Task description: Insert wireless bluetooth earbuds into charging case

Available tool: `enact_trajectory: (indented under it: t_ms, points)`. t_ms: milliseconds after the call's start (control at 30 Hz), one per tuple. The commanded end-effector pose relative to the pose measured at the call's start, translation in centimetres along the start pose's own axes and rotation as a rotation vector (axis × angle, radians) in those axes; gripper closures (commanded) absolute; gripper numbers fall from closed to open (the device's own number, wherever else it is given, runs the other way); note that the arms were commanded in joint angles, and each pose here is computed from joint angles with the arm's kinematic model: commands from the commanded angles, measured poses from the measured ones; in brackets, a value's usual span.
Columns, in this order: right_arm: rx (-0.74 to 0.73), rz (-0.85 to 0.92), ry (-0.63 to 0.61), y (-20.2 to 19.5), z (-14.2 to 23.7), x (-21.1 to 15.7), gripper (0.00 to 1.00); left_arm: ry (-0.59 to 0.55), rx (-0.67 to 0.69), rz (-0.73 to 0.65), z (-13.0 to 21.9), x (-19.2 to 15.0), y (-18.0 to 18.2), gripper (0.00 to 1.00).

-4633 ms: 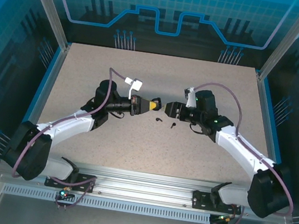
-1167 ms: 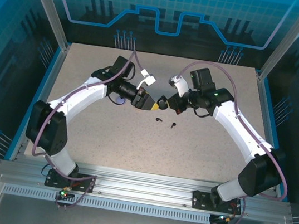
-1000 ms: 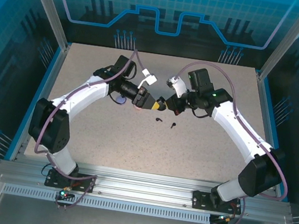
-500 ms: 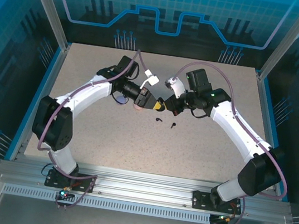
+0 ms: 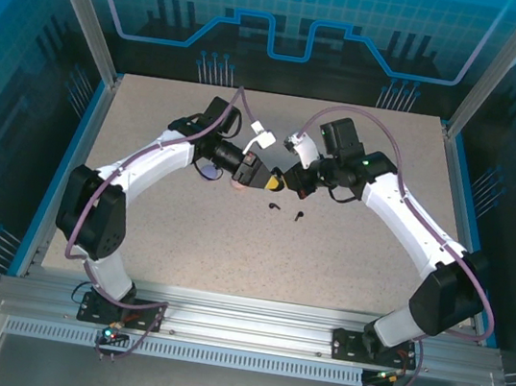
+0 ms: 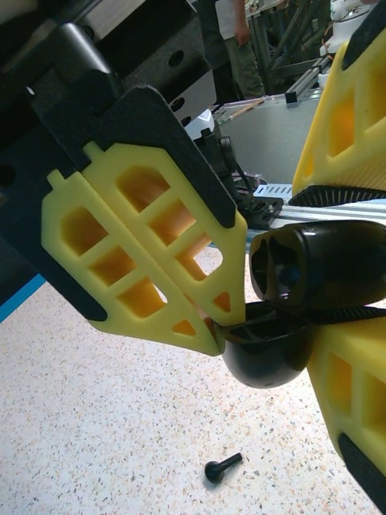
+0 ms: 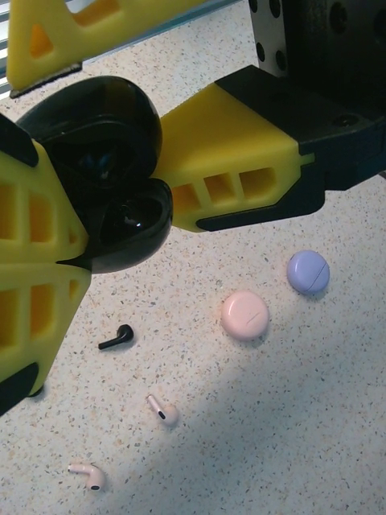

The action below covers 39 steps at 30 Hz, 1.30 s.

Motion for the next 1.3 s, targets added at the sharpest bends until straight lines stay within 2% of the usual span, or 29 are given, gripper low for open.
enact_trajectory:
  t_ms: [0, 133, 233, 300, 433, 467, 567, 700, 833, 933, 1133, 1267]
  points:
    - [0.010, 0.017, -0.005, 0.5, -0.2, 0.7, 1.00, -0.011, -0.039, -0.032, -0.2, 0.2, -0.6, 0.64]
    - [0.004, 0.014, -0.002, 0.4, -0.4, 0.7, 1.00, -0.014, -0.038, -0.035, -0.1, 0.1, -0.6, 0.73]
    - [0.002, 0.012, -0.007, 0.4, -0.3, 0.8, 1.00, -0.016, -0.035, -0.034, 0.0, 0.1, -0.5, 0.74]
    - [0.003, 0.011, -0.010, 0.4, -0.3, 0.9, 1.00, -0.016, -0.035, -0.034, 0.0, 0.0, -0.5, 0.80]
    - [-0.008, 0.001, -0.014, 0.3, -0.3, 1.0, 1.00, -0.022, -0.027, -0.039, 0.1, -0.1, -0.5, 1.00]
    - [-0.021, -0.008, -0.018, 0.2, -0.2, 1.1, 0.98, -0.026, -0.022, -0.042, 0.1, -0.2, -0.5, 1.00]
    - [-0.032, -0.052, -0.052, -0.2, 0.7, 1.2, 0.74, -0.050, 0.007, -0.057, 0.5, -0.4, -0.7, 1.00]
    - [0.009, -0.095, -0.123, -0.2, 3.0, 1.2, 0.62, -0.105, 0.079, -0.078, 1.7, -1.0, -1.1, 1.00]
    - [0.031, -0.159, -0.173, 0.1, 4.8, 0.2, 0.53, -0.201, 0.164, -0.115, 3.2, -1.7, -1.9, 1.00]
    - [0.033, -0.235, -0.154, 0.0, 4.4, -1.0, 0.48, -0.288, 0.239, -0.153, 4.1, -2.6, -2.7, 1.00]
    - [-0.075, -0.404, -0.004, -1.5, 0.4, -3.8, 0.46, -0.539, 0.372, -0.269, 6.0, -4.5, -4.8, 1.00]
    - [-0.120, -0.420, 0.082, -2.0, -2.7, -4.7, 0.45, -0.681, 0.437, -0.333, 7.2, -5.4, -6.3, 1.00]
Point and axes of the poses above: each hand's point on the last joint's axis, 136 mm out from that joint toward the fingers, its own z axis back along the fingers, its own y axis along the line the jaws close on, x = y × z, the point moved 10 cm from there along z, back along the fingers, and after that the axes turned 1 degree about -z, right-handed, at the moved point
